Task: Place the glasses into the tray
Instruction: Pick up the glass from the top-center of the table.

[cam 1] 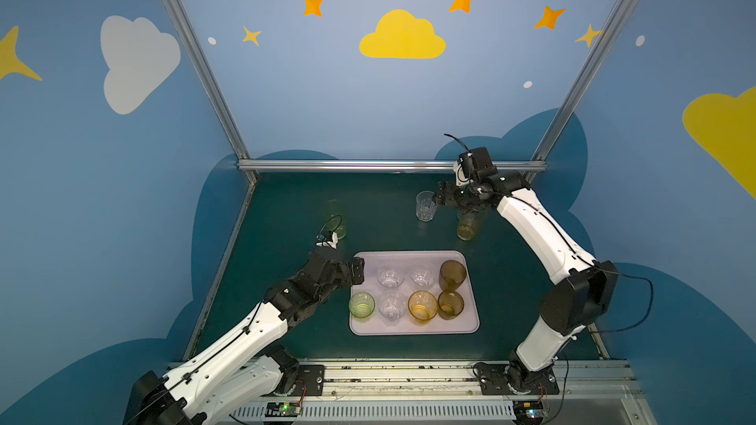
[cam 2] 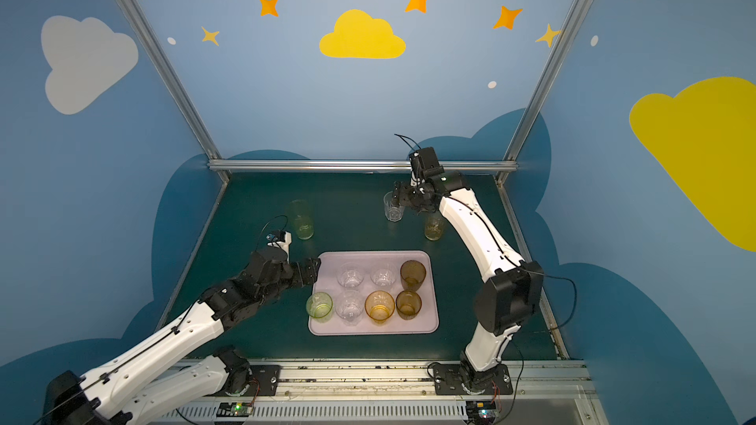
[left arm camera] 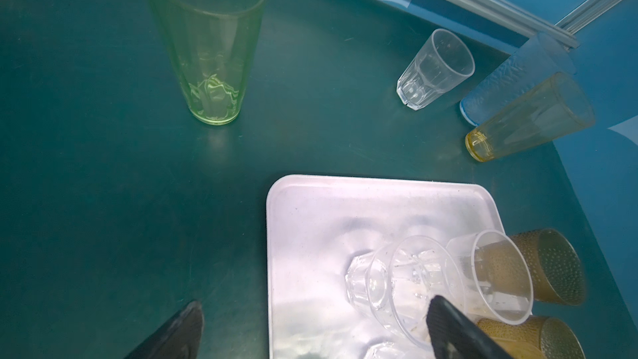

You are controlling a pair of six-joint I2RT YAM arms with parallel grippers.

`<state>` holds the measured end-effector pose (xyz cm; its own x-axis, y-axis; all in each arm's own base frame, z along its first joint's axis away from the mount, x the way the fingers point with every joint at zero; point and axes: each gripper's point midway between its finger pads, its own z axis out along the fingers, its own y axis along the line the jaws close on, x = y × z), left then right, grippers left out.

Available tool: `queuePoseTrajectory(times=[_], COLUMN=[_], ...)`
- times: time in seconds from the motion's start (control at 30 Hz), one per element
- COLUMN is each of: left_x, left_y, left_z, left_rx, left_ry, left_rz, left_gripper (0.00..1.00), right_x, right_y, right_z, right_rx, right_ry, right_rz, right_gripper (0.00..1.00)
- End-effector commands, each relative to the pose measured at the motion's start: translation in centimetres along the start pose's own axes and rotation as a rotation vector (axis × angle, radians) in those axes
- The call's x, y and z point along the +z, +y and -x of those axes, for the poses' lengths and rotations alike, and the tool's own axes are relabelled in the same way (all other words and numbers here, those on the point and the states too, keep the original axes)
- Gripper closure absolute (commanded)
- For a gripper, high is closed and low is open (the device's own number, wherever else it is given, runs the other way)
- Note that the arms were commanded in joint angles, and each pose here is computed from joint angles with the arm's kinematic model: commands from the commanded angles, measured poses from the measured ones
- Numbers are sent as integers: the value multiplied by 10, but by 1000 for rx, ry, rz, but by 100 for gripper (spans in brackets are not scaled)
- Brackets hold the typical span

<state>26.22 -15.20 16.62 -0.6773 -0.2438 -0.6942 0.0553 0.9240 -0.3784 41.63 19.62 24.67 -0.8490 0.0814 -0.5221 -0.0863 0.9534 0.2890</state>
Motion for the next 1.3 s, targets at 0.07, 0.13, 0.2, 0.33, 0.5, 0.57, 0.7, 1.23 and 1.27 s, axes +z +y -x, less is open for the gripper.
queuePoseTrajectory(times=[0.07, 0.13, 0.2, 0.33, 0.5, 0.57, 0.7, 1.23, 1.27], left_x=[-1, -2, -2, 0, 1, 1, 1, 3, 4], left_y=[-15, -18, -20, -23, -23, -23, -23, -14, -14], left_z=[13, 14, 14, 13, 11, 12, 12, 9, 9], left_rx=[-17, -25, -23, -9, -23, -22, -24, -29, -30], left_ry=[-43, -39, -35, -11, -6, -10, -5, -10, -11], left_rz=[-81, -94, -99, -100, -105, -106, -103, -69, -68], left_gripper=[0, 0, 0, 0, 0, 0, 0, 0, 0], right_x=[23, 37, 51, 76, 101, 111, 126, 167, 168], right_y=[2, 7, 9, 14, 16, 15, 14, 17, 17], right_z=[15, 19, 21, 21, 19, 17, 15, 16, 17], right_rx=[-30, -35, -32, -10, -2, 0, -7, -62, -63], right_ry=[45, 64, 83, 123, 148, 156, 166, 183, 184], right_rz=[-8, 8, 9, 31, 45, 44, 48, 53, 52], right_gripper=[19, 24, 30, 42, 45, 49, 55, 59, 59])
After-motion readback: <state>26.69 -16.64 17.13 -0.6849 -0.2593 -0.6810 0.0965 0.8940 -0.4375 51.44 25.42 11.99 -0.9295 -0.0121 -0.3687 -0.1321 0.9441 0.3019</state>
